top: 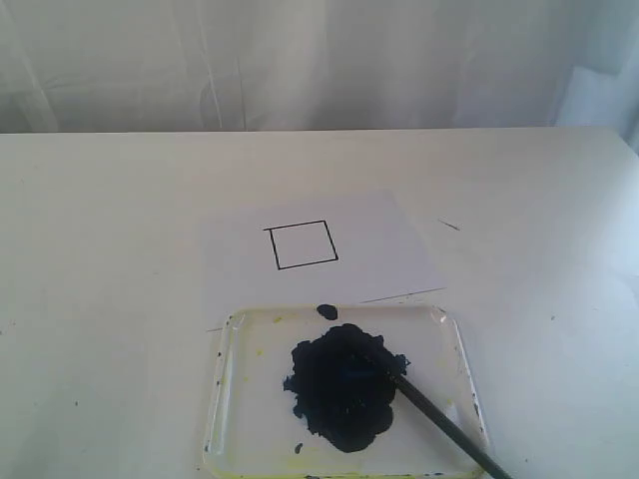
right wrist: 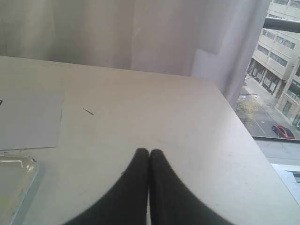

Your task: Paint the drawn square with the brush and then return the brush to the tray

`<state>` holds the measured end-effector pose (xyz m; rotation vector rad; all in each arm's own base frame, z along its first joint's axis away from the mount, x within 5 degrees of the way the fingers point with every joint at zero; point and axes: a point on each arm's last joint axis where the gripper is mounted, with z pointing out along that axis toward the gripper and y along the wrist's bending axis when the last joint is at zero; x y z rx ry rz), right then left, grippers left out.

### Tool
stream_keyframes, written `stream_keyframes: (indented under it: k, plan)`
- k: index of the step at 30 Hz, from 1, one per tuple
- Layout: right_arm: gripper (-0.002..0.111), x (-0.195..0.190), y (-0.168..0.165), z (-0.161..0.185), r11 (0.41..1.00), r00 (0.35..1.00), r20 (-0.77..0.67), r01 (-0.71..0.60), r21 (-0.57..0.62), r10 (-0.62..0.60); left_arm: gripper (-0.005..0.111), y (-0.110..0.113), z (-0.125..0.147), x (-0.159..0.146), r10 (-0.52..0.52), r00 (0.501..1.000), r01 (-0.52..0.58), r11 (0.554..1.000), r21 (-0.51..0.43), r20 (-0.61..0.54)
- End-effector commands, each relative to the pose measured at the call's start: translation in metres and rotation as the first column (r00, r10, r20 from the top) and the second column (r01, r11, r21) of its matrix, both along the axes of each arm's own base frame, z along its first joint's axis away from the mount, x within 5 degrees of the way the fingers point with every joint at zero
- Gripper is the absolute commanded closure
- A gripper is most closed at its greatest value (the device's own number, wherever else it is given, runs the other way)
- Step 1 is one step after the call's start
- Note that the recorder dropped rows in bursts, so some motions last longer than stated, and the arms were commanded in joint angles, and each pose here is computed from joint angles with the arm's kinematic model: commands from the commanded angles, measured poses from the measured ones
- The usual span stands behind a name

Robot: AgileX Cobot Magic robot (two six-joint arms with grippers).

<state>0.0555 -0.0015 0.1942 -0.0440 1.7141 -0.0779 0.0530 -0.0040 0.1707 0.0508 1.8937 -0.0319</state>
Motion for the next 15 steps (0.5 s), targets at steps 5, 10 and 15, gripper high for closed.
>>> stream_keyframes:
  k: [5, 10, 15]
  plan:
    - [0.108, 0.0000, -0.0001, -0.0020, 1.000, 1.000, -0.001, 0.003, 0.004, -0.003, 0.107, -0.0005, -0.0009, -0.0002, -0.001, 1.000, 0.001, 1.000, -0.016, 0.002]
    - [0.108, 0.0000, -0.0001, -0.0020, 1.000, 1.000, -0.001, 0.003, 0.004, -0.003, 0.107, -0.0005, -0.0009, -0.0002, -0.001, 1.000, 0.001, 1.000, -0.016, 0.002]
    - [0.108, 0.0006, -0.0002, 0.0039, 1.000, 0.998, 0.064, 0.003, 0.002, -0.003, 0.107, 0.0002, 0.0076, 0.0022, 0.012, 0.995, -0.009, 0.999, -0.035, 0.098]
